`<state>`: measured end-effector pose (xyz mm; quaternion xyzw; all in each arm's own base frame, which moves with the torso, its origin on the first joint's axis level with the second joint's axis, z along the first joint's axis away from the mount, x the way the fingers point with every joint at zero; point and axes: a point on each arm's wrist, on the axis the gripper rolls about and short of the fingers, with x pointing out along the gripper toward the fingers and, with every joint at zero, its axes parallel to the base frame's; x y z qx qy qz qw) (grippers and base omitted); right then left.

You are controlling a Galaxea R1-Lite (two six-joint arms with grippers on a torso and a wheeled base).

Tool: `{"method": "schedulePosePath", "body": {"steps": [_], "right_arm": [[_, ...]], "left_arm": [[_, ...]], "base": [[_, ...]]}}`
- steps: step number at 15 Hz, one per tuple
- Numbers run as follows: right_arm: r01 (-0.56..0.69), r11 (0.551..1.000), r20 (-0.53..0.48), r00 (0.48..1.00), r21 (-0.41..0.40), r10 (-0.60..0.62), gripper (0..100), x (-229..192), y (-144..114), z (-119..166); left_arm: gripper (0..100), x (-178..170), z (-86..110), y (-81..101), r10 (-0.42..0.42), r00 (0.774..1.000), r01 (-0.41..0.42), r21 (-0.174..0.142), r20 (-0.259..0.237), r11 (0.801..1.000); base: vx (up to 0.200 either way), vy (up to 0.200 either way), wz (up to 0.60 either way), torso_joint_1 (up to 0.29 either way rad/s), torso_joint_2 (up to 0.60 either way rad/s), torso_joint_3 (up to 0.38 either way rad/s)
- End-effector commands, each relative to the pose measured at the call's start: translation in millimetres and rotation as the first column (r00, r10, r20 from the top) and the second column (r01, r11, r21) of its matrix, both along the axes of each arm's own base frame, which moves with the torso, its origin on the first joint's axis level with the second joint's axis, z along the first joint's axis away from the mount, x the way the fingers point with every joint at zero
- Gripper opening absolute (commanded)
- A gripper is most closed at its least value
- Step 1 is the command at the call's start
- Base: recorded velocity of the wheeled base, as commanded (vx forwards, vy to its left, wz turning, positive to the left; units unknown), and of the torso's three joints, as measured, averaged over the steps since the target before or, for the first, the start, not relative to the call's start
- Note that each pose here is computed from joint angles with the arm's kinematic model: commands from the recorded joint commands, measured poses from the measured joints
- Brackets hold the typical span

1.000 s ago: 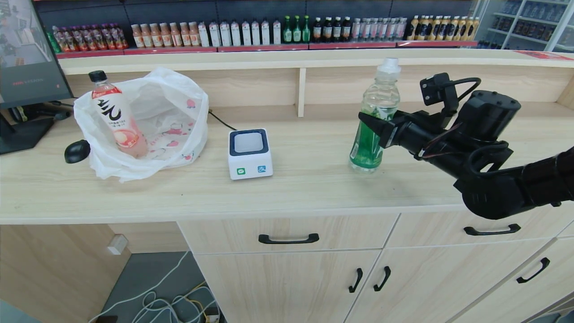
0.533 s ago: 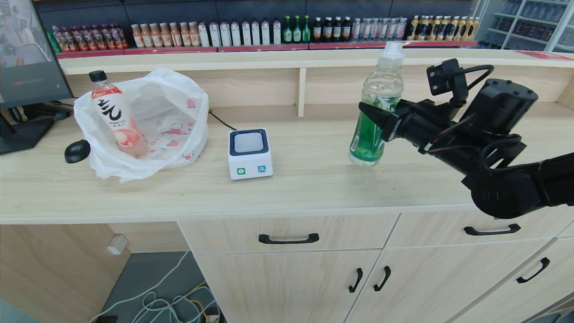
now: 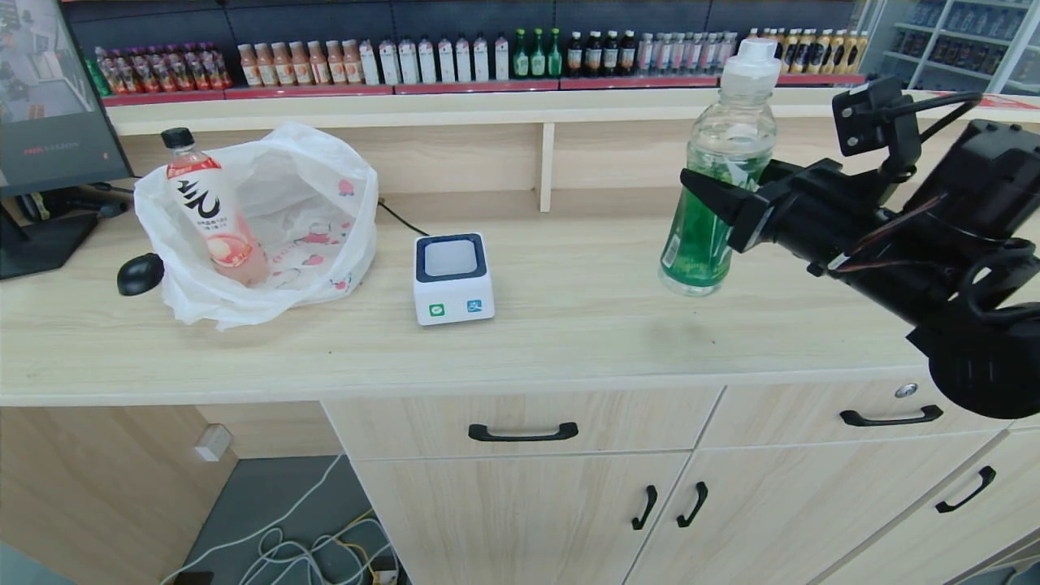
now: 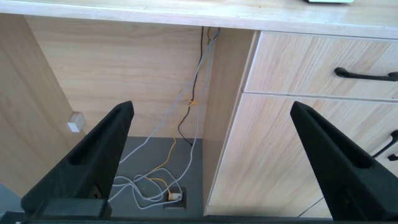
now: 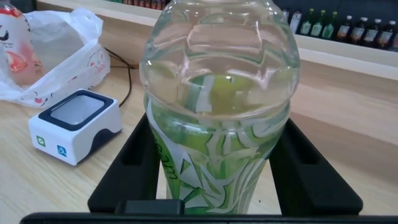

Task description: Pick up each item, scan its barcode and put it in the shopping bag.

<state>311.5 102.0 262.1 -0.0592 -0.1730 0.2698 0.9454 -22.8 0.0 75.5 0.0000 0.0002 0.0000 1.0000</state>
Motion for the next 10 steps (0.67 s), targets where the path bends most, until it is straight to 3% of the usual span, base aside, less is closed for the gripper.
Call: {"method": "schedulePosePath", "body": {"steps": [1, 5, 10], "right_arm": [[0.009, 1.000, 0.026, 1.000, -0.019, -0.008, 0, -26, -8, 6], [0.020, 0.998, 0.037, 0.999, -0.059, -0.018, 0, -64, -19, 3], [0.009, 0.999, 0.045, 0.999, -0.042, -0.007, 0, -101, -31, 3]], "left_arm": [[100, 0, 0.0, 0.0, 0.000, 1.000, 0.000, 0.000, 0.000, 1.000], [100, 0, 0.0, 0.0, 0.000, 1.000, 0.000, 0.000, 0.000, 1.000], [100, 0, 0.0, 0.0, 0.000, 1.000, 0.000, 0.000, 0.000, 1.000]], "base": [[0.000, 0.000, 0.00, 0.000, 0.00, 0.000], [0.000, 0.000, 0.00, 0.000, 0.00, 0.000], [0.000, 0.000, 0.00, 0.000, 0.00, 0.000]]}}
